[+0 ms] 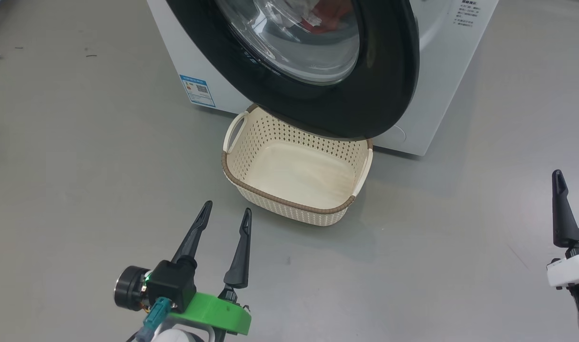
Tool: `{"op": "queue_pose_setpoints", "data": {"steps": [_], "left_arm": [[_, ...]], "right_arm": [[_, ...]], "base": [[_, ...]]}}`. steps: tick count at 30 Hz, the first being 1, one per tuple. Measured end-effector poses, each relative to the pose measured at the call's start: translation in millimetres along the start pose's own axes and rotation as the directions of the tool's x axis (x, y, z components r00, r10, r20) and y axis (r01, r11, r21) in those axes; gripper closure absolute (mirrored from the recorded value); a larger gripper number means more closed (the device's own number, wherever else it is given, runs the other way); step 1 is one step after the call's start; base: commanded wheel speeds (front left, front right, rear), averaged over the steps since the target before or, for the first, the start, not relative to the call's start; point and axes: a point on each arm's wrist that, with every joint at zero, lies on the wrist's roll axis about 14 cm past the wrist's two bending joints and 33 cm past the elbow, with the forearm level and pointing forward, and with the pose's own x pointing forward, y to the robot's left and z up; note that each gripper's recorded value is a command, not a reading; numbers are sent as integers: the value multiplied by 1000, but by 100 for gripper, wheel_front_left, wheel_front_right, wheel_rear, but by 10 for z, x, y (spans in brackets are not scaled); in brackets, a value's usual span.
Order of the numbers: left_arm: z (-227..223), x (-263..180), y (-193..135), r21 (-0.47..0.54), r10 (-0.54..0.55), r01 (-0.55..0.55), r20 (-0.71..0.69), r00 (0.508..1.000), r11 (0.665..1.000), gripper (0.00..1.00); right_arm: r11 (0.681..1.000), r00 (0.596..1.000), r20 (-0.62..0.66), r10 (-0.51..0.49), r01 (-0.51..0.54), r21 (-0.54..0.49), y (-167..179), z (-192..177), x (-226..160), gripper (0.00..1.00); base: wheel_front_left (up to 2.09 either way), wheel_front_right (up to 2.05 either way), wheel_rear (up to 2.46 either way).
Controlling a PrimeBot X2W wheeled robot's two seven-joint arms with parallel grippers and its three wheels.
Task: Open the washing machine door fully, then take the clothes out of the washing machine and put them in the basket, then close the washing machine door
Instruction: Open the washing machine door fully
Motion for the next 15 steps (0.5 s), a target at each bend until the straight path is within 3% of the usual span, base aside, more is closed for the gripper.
{"op": "queue_pose_setpoints", "data": {"steps": [11, 12, 13, 14, 15], "left_arm": [[-98, 16, -34, -4, -8, 8, -30, 1000, 1000, 0], [-106, 16, -40, -5, -10, 10, -33, 999, 1000, 0], [-109, 17, -40, -5, -10, 9, -34, 999, 1000, 0], [-109, 20, -36, -5, -8, 8, -34, 999, 1000, 0], [-111, 23, -29, -5, -6, 6, -34, 999, 1000, 0]], "right_arm": [[997, 998, 40, 49, -46, -65, -46, 168, 169, 0], [996, 997, 42, 59, -56, -66, -36, 180, 193, 56], [996, 997, 45, 65, -62, -64, -27, 190, 214, 89], [996, 996, 48, 73, -70, -62, -15, 199, 236, 100], [995, 995, 48, 86, -84, -54, 7, 209, 265, 100]], "base": [[0, 0, 0], [0, 0, 0], [0, 0, 0], [0, 0, 0], [0, 0, 0]]}}
